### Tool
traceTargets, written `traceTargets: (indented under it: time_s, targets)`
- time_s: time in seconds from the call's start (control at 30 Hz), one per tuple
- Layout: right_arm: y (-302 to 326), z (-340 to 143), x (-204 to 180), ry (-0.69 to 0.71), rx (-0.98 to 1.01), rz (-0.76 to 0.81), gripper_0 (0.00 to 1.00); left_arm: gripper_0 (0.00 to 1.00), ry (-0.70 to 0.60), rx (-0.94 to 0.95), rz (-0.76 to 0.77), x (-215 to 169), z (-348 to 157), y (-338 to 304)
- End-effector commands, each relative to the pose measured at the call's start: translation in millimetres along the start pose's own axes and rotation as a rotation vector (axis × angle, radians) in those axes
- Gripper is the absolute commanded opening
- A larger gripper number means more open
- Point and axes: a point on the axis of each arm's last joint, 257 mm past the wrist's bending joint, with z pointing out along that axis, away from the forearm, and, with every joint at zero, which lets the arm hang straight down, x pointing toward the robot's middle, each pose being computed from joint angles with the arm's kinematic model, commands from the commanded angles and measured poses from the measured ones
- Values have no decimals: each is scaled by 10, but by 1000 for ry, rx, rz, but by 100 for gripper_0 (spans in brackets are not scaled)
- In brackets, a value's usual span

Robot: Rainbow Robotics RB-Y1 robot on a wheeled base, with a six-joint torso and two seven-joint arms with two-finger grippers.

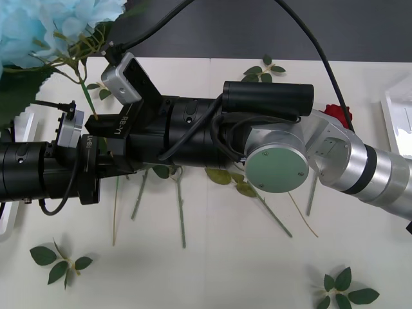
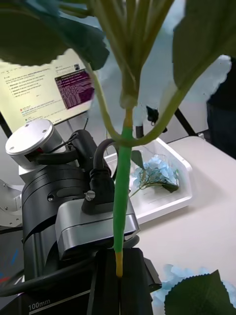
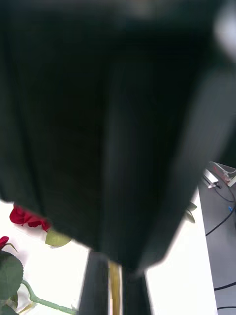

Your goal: Put the red flowers into the right box and the blue flowers into the left box

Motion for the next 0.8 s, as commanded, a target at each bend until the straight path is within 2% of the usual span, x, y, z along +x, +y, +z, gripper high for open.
traceTargets:
  time_s: [0.03,0.2,0.27,0.3,0.33,0.37,0.8]
  targets:
    - [41,-12,-190,-25,-12,-49,0,0,-11,-5,2,-95,-12,21]
    - [41,-12,-190,-25,-12,-49,2,0,-17,-5,-2,-94,-21,15]
    - [41,-12,-190,-25,-12,-49,46,0,-18,-5,-3,-91,-27,11]
    - [41,-12,-190,-25,-12,-49,74,0,-18,-5,-3,-91,-27,11]
    - [41,-12,-190,-25,-12,-49,93,0,-18,-6,-5,-89,-31,16]
    - [41,-12,-190,-25,-12,-49,100,0,-19,-6,-3,-95,-31,12]
    - [41,-12,-190,-25,-12,-49,100,0,-43,-43,-38,-79,-182,51]
